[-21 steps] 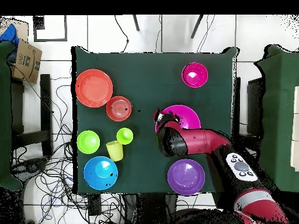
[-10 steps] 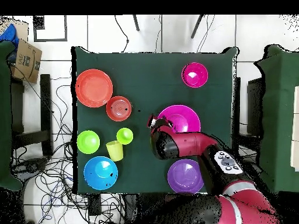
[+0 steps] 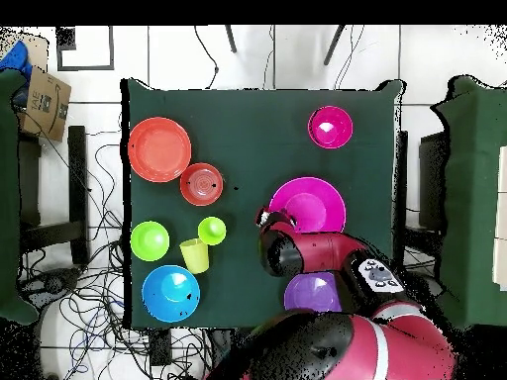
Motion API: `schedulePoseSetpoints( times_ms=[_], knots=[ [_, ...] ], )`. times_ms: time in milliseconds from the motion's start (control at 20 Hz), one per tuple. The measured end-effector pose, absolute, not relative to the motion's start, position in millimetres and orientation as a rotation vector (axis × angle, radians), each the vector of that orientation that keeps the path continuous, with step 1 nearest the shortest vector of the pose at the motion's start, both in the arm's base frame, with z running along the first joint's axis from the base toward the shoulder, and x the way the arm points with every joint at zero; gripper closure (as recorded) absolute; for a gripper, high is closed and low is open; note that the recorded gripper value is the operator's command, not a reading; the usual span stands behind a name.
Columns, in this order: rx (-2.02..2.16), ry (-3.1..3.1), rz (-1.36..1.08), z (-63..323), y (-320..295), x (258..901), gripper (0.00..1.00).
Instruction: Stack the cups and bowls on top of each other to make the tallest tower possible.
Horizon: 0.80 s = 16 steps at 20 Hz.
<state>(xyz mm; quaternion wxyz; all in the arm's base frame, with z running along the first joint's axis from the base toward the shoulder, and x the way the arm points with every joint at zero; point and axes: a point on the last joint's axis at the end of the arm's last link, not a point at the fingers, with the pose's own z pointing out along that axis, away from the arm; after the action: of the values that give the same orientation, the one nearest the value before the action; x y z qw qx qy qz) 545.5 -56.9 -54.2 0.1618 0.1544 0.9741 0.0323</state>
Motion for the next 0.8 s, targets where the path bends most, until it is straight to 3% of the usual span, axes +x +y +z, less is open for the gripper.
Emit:
schedulePoseSetpoints(
  times_ms=[50,100,800],
  knots=[
    [0.44,2.778,0.088,-54.1,-57.7,545.5,0.0],
    [0.438,2.759,0.07,-51.6,-61.5,547.2,1.0],
    [0.518,2.714,0.007,-46.4,-83.7,552.9,1.0]
  ],
)
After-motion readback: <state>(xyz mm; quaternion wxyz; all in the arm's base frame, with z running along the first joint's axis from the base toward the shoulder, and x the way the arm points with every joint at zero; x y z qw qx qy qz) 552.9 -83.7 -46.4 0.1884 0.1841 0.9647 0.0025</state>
